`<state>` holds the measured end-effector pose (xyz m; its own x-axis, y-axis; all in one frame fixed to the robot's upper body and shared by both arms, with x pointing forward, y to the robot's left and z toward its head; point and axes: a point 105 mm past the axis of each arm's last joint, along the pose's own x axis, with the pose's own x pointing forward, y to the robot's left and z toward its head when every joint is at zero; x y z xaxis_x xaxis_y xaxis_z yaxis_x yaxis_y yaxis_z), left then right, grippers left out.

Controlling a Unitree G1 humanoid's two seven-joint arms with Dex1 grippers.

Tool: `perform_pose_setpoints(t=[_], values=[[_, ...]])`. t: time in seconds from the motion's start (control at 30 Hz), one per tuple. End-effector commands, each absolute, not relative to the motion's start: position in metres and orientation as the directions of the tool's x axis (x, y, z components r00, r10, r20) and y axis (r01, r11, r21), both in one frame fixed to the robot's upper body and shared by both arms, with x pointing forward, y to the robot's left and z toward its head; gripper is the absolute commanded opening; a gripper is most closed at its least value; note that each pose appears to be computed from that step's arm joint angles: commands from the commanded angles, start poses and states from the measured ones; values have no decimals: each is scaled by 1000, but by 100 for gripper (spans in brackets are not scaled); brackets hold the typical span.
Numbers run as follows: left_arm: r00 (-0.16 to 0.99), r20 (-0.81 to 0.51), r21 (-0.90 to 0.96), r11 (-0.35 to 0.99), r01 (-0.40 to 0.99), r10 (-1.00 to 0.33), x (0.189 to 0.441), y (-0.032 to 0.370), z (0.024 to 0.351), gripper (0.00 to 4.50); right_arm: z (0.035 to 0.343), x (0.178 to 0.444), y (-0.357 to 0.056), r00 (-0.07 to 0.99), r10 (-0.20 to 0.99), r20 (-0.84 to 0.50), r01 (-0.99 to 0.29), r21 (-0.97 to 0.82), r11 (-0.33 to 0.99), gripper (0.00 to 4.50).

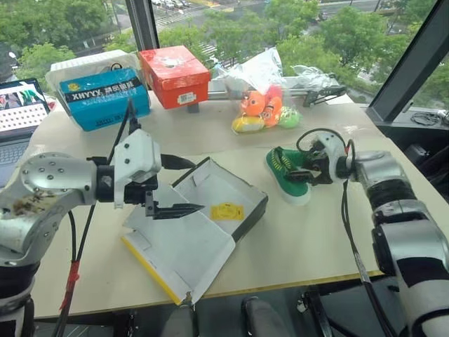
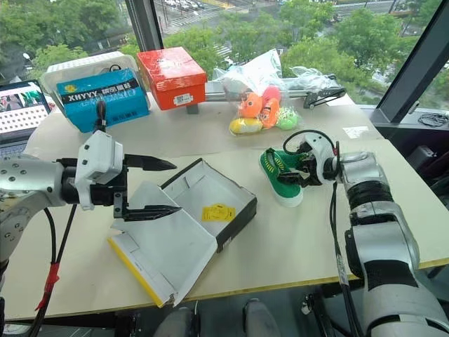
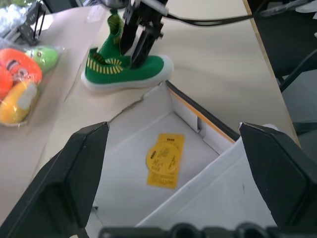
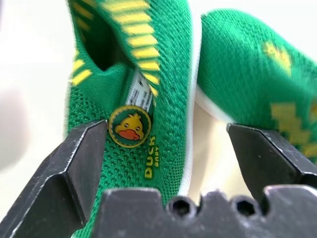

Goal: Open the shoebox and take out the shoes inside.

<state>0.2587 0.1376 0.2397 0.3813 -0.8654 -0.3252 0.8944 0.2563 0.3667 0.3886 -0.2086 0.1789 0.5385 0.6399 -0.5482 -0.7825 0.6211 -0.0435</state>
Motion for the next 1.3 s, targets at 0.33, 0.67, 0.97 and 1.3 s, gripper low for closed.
perform_pose_setpoints(t=[0.33, 0.67, 0.97, 1.3], values=[[787, 126, 180, 795, 580, -603, 282, 242, 255, 450, 206, 321, -201, 578, 686, -443, -796, -122, 593, 446], [978, 175, 35, 993, 111, -116, 257, 325, 188, 450, 187, 326, -227, 907, 421, -27, -419, -177, 891, 446], [998, 50, 115, 992, -44, 39, 238, 313, 130, 450, 111, 300, -248, 989, 144, -22, -145, -115, 983, 446], [998, 3, 132, 990, -57, 57, 235, 268, 86, 450, 79, 290, -204, 987, 157, -34, -159, -95, 983, 446]])
